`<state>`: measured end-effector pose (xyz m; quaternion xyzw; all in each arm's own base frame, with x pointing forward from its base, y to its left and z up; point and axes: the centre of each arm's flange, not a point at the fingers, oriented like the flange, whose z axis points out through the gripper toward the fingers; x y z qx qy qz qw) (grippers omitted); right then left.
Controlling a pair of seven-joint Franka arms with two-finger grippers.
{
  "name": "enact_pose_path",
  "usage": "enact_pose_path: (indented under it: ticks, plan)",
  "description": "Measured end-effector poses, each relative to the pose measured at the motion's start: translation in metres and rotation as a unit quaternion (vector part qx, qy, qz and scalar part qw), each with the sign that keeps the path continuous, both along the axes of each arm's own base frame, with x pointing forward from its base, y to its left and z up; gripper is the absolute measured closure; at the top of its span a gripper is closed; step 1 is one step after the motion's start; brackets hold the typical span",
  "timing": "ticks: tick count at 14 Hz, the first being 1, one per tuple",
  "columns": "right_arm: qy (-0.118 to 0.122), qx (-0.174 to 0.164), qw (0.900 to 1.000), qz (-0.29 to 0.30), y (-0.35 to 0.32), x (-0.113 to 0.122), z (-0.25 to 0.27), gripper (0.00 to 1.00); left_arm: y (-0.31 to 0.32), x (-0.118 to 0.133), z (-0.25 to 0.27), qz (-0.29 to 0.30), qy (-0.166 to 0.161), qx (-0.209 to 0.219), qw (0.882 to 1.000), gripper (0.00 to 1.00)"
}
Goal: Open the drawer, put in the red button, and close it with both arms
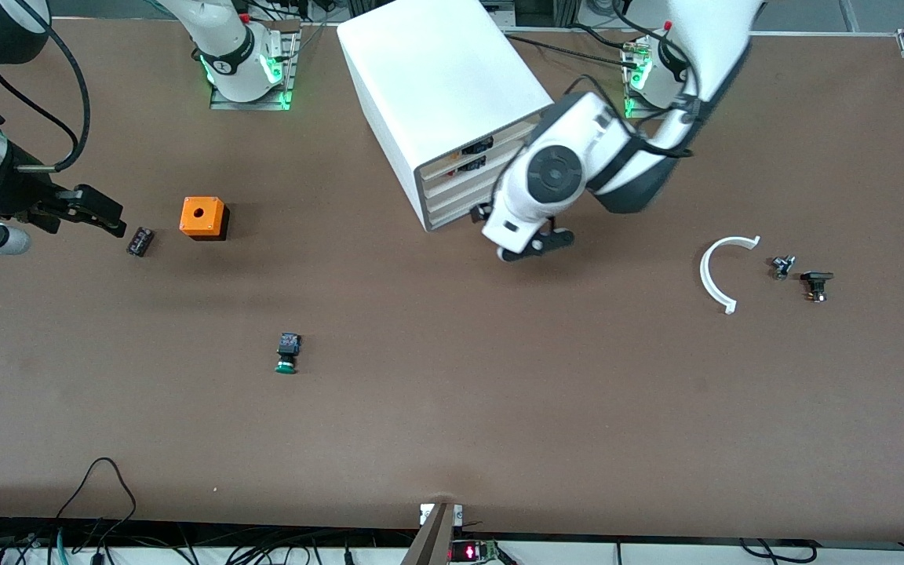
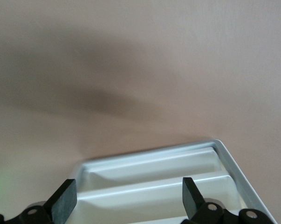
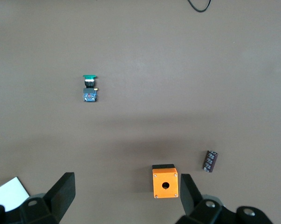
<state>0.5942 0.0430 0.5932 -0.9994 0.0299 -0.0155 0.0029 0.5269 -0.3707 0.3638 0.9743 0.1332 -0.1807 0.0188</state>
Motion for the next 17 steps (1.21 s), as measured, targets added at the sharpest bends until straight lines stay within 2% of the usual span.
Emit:
enact_pose_path:
  ticks: [2, 4, 7, 10, 12, 14, 17]
  plan:
    - [-0.001, 0.000, 1.000, 0.000, 0.000, 0.000, 0.004, 0.00, 0.042, 0.031, 0.034, -0.028, -0.009, -0.005, 1.000, 0.00]
    - [0.001, 0.000, 1.000, 0.001, 0.001, 0.000, 0.002, 0.00, 0.074, 0.048, 0.063, -0.060, -0.031, -0.011, 0.998, 0.00]
    - [0.002, 0.000, 1.000, 0.004, 0.005, 0.000, 0.001, 0.00, 0.117, 0.062, 0.100, -0.107, -0.068, -0.019, 0.992, 0.00]
    - [-0.002, 0.001, 1.000, 0.005, 0.006, 0.000, 0.005, 0.00, 0.187, 0.073, 0.145, -0.155, -0.111, -0.014, 0.982, 0.00]
    - [-0.002, 0.001, 1.000, 0.005, 0.006, 0.000, 0.005, 0.00, 0.250, 0.073, 0.172, -0.179, -0.131, -0.006, 0.975, 0.00]
    - [-0.002, 0.001, 1.000, 0.004, 0.005, 0.001, 0.005, 0.00, 0.301, 0.060, 0.191, -0.193, -0.139, -0.001, 0.971, 0.00]
    - [-0.001, 0.000, 1.000, 0.003, 0.004, 0.001, 0.005, 0.00, 0.313, 0.030, 0.215, -0.193, -0.152, 0.006, 0.969, 0.00]
